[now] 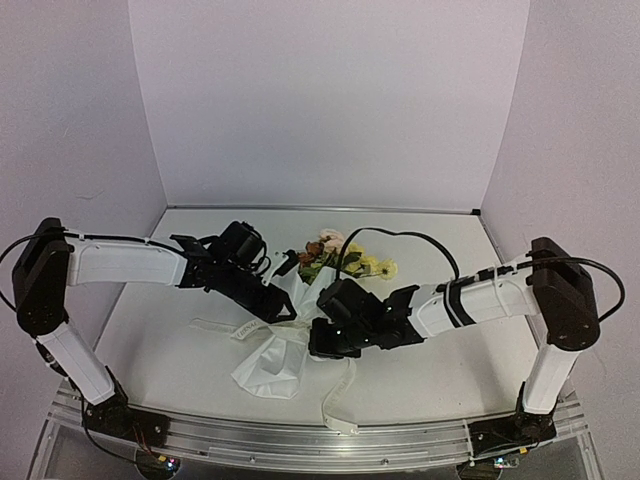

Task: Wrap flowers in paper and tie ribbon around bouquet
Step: Cross the ribbon over the folded bouquet.

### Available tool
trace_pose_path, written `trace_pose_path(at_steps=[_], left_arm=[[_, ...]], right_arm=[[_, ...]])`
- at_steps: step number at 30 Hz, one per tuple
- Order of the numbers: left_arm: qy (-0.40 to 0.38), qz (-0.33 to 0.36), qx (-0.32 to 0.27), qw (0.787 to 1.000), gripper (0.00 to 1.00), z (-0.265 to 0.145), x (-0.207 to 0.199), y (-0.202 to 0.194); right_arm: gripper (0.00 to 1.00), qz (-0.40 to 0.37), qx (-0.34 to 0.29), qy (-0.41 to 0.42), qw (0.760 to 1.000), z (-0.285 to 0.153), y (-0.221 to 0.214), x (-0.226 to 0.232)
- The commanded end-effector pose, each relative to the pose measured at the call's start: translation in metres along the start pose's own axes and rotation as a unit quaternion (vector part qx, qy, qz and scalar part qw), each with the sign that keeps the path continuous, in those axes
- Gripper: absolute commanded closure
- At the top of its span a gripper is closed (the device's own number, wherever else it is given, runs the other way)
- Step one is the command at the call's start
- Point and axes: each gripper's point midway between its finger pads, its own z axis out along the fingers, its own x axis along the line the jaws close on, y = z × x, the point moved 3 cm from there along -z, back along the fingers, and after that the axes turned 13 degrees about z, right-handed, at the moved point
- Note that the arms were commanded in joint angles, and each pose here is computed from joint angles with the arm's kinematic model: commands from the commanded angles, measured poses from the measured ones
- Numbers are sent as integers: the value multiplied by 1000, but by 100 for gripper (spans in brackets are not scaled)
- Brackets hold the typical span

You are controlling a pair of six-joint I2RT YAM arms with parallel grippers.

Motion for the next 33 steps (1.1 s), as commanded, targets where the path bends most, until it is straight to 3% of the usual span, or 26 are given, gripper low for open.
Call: trace_pose_path(at_steps=[1, 8, 20, 33], left_arm=[[44, 30, -9, 999, 53, -4, 12, 21], [20, 59, 36, 997, 56, 13, 8, 11], [-17, 65, 46, 997, 54, 19, 0, 11], [-10, 60, 55, 997, 71, 25, 0, 5]], right_arm=[[100, 12, -9, 14, 1000, 1, 2, 3], [100, 15, -18, 15, 1000, -1, 5, 3], [100, 18, -21, 20, 999, -3, 7, 1], [100, 24, -29, 28, 999, -7, 14, 6]])
